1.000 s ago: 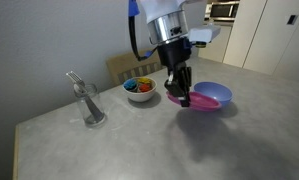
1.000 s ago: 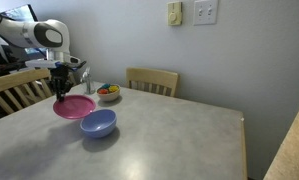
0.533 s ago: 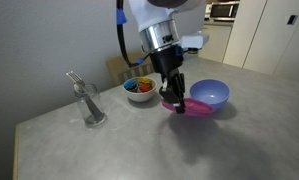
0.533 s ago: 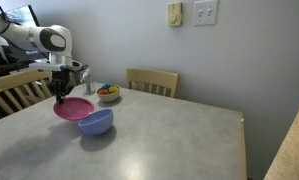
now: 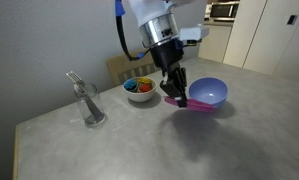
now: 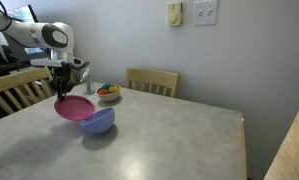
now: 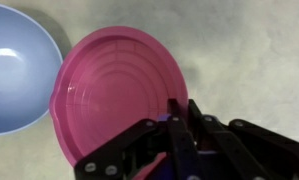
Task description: Put the pink plate on the table
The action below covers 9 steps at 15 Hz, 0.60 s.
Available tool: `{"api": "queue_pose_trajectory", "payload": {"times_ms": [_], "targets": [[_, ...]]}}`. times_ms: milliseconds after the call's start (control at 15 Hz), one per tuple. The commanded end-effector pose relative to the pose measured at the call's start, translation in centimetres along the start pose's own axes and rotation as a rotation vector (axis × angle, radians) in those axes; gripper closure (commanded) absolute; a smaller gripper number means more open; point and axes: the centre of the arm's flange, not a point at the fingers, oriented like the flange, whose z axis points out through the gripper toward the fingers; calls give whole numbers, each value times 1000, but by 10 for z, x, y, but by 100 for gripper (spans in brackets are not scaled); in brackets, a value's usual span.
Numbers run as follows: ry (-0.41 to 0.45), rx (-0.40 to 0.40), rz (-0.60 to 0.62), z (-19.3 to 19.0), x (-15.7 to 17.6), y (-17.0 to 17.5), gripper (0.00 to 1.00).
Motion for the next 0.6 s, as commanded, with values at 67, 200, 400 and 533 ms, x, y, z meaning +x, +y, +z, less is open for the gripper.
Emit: {"api": "queue_pose_trajectory", "payload": {"times_ms": [67, 200, 400, 533], "targets": [[-1, -33, 42, -24, -14, 8, 97], [-3, -38, 52, -29, -16, 10, 97], [-4, -30, 51, -31, -14, 11, 97], [-7, -12, 38, -26, -8, 12, 97]]}}
